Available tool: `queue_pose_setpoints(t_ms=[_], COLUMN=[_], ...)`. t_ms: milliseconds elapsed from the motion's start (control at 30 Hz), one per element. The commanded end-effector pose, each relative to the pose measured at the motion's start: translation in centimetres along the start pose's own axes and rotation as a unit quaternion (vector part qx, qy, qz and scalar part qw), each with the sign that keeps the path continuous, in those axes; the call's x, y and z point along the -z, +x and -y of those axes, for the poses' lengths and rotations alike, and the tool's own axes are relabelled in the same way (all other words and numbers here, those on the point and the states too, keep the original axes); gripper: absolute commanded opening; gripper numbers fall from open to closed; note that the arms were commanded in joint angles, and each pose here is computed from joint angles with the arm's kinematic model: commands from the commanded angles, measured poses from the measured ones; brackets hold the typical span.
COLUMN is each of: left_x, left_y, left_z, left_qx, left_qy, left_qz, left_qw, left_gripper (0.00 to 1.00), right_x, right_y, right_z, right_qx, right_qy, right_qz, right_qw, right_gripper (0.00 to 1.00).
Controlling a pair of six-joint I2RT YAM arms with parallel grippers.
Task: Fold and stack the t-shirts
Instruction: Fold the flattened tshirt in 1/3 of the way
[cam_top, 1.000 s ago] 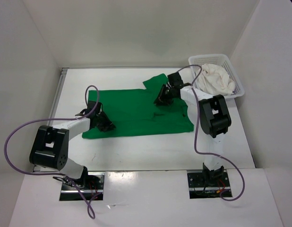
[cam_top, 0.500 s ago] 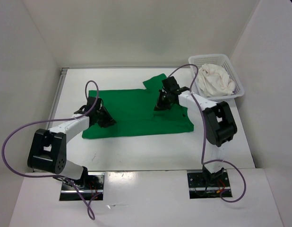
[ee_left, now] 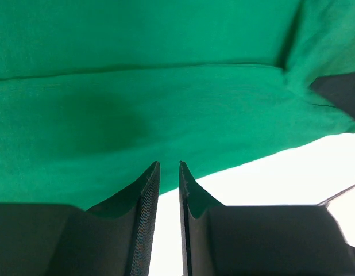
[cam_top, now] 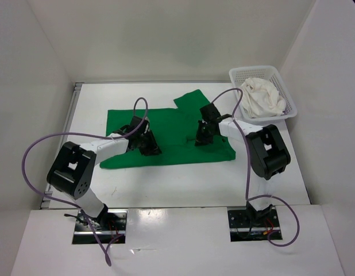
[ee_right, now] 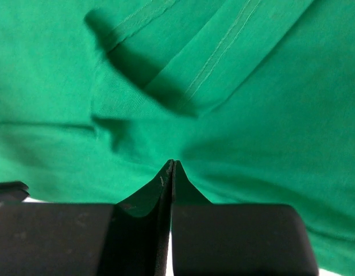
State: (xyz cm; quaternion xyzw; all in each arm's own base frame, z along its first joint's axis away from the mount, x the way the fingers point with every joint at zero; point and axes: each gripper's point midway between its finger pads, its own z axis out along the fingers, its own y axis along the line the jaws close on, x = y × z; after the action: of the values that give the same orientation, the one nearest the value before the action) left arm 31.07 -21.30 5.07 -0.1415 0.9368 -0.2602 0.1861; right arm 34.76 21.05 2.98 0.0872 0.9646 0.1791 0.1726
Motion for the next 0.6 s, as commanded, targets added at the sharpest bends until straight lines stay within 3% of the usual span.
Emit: queue_pose_setpoints(t_ms=[0,233,567], left_x=[-0.2,-1.0,-0.4], left_y=[-1.2,0.0,-0.3], left_z=[1.5,-1.1,-1.2], left_qx=[-0.010,-0.013,-0.009], left_qy=[0.025,-0.010,-0.017], left_qz=[0.010,0.004,0.018], left_qw=[1.000,1.000,1.000], left_gripper=[0.26,0.28,0.28], right_x=[-0.8,-2.6,-3.8], right_y=[-3.9,-6.7,-12.2], right_z=[-1.1,-1.4,-7.1], right_qx=[0.010,0.014,0.018], right_qy=[-0.014,0.003,-0.057], right_qz=[0.045,0.059,0.083], right_qw=[0.999,0.998,0.995], right_gripper=[0.00,0.00,0.00])
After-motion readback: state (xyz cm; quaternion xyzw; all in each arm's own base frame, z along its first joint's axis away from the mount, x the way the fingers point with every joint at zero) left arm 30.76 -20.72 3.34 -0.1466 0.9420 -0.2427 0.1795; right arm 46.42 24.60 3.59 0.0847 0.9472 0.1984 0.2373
